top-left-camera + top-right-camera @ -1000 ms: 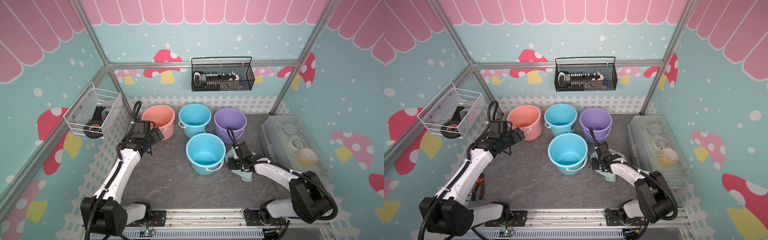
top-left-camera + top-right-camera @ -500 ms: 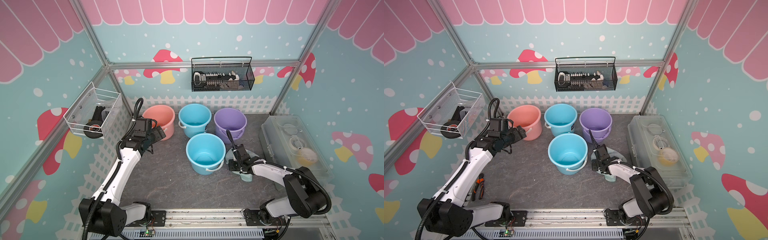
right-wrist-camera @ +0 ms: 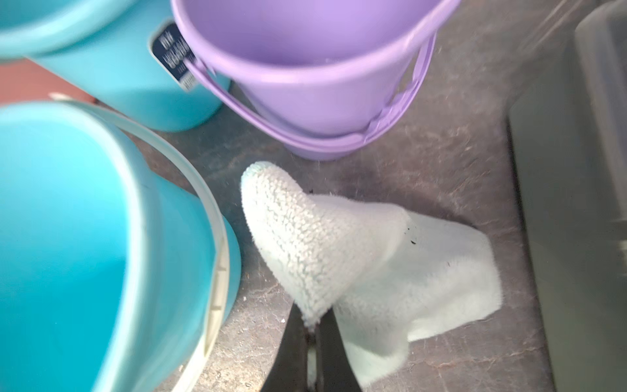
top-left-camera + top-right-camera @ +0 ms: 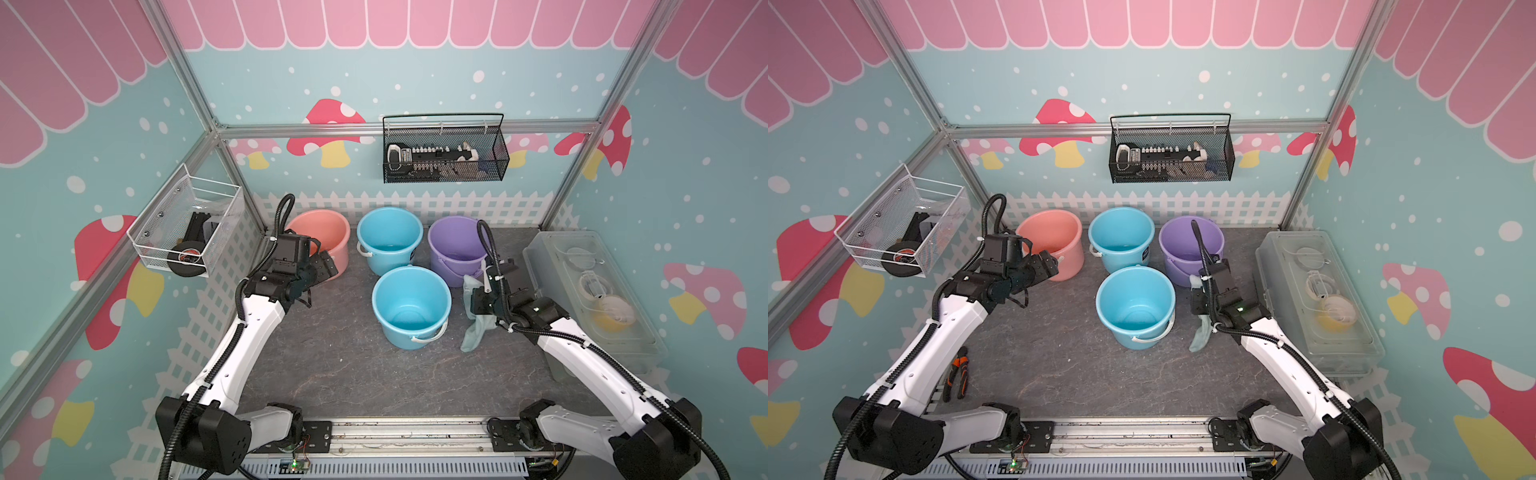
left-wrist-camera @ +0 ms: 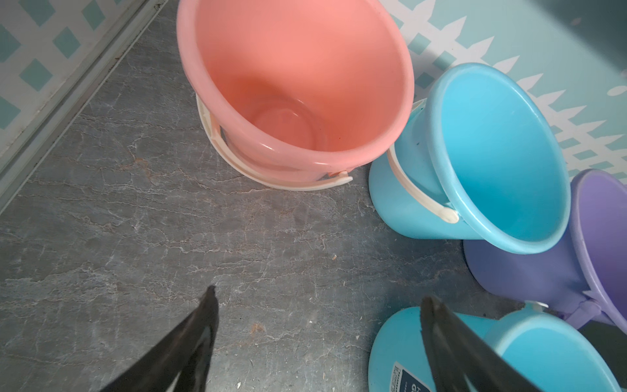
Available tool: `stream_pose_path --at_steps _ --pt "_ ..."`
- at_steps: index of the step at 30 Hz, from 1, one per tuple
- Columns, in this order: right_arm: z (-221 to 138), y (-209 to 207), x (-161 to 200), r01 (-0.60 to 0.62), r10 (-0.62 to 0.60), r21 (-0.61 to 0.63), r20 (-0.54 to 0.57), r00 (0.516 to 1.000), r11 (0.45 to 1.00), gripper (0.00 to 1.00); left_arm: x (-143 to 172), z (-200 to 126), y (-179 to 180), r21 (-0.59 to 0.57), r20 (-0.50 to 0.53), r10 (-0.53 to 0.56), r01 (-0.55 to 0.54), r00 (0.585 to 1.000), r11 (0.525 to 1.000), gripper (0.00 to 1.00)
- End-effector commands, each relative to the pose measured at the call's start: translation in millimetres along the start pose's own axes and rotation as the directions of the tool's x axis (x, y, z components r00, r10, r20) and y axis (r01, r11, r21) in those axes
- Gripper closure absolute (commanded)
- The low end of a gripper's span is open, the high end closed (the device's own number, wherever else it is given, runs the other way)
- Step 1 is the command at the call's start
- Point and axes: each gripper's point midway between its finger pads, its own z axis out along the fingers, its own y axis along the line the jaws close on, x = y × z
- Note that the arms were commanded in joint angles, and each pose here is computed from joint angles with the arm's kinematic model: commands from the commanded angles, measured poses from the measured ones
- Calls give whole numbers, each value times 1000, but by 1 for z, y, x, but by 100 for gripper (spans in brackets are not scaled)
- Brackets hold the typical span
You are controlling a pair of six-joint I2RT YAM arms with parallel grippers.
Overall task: Wipe the inside of the bucket with a cloth
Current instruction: Pick up the cleaning item at the center of the board, then pick up the bucket from the center of the board, then place the cleaning item inside of the bucket.
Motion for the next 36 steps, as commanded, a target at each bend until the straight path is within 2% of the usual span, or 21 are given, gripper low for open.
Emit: stream_pose_path --at_steps 1,7,13,18,24,27,30,36 --pt "-30 -3 -21 49 -49 25 21 999 999 100 1 -2 -13 41 -20 -2 3 1000 999 12" --pt "-80 22 -83 81 -68 -80 150 986 993 100 12 -6 -32 91 -41 37 -33 998 995 12" --pt "-129 62 -137 151 -82 -231 285 955 961 100 32 -4 -47 158 -104 72 -55 992 986 12" --pt "-170 100 -172 218 -68 -368 379 923 904 100 41 -7 -56 183 -110 103 -81 989 980 12" --pt "-204 145 -190 297 -56 -490 447 893 820 100 52 -12 -65 239 -141 108 -72 984 968 13" --pt "-207 162 -188 314 -55 -531 447 893 787 99 56 -14 -71 271 -155 112 -67 982 960 16" --pt "-192 177 -177 309 -69 -559 408 910 770 99 65 -14 -81 310 -188 120 -57 975 949 23" --pt "-142 187 -143 257 -111 -553 284 953 793 100 86 -9 -100 329 -244 145 -59 959 943 33"
